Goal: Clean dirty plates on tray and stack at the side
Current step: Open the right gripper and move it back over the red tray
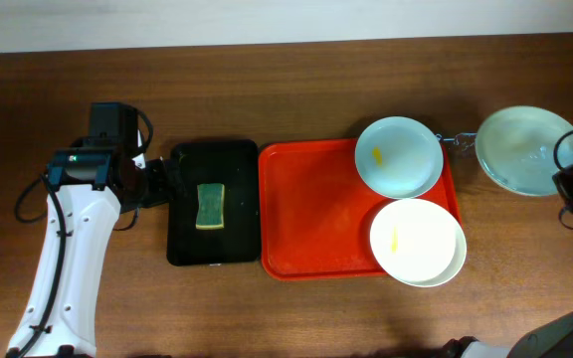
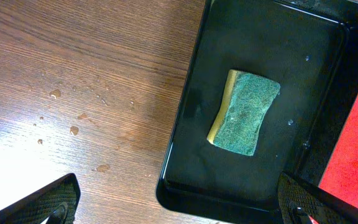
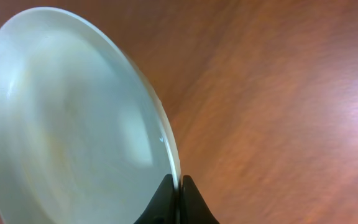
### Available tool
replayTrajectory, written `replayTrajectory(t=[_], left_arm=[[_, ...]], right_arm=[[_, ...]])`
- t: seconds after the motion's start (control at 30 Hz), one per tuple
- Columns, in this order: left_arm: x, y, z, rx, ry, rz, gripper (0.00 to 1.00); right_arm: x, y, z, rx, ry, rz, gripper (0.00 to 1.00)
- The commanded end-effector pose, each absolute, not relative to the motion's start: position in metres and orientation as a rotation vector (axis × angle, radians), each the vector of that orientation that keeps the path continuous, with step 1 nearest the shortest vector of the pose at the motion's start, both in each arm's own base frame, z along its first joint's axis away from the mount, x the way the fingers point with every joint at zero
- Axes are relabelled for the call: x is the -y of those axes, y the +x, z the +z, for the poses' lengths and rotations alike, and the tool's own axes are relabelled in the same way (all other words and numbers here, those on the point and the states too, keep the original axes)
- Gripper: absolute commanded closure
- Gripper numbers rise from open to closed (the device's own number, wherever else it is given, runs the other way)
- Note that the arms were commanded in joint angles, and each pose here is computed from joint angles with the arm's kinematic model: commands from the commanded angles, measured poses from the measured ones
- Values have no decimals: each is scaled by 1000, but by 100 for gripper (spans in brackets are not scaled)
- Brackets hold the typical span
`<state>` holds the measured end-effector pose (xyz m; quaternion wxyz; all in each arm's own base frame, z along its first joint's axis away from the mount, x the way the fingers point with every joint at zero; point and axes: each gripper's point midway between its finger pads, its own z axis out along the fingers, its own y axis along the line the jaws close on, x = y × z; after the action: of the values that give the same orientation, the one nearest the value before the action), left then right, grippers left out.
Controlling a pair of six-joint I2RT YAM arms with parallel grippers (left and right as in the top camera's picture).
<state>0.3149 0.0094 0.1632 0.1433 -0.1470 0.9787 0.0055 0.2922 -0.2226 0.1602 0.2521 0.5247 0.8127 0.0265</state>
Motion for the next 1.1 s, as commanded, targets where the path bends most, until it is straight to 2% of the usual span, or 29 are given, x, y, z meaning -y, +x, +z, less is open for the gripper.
replayTrajectory(t=[0.0,0.17,0.33,0.47,0.57,0.67,0.73,0.83,0.93,1.07], left_arm=[[-9,317,173,-2791,-442,-3,1],[-9,317,173,-2791,-442,-3,1],[-9,317,173,-2791,-442,-3,1],[-9,317,173,-2791,-442,-3,1],[-9,318,173,-2791,-442,-2,1],[-9,317,173,-2791,-442,-3,1],[-9,317,173,-2791,-442,-3,1],[-9,317,173,-2791,-442,-2,1],[-9,318,173,-2791,-442,-3,1],[-9,317,173,-2791,-442,-3,1]], right_arm=[[238,274,135,-2223,1528,-88,96],[238,273,95,-2311,1586,-74,96],[238,275,75,-2352,1609,-64,96],[231,281,74,-2401,1531,-3,70],[216,297,83,-2472,1343,152,63],[188,324,118,-2526,1113,252,59],[159,342,143,-2585,898,256,57],[81,362,170,-2709,541,302,55],[-20,369,175,-2778,198,449,54],[-135,362,167,-2811,-89,595,50]])
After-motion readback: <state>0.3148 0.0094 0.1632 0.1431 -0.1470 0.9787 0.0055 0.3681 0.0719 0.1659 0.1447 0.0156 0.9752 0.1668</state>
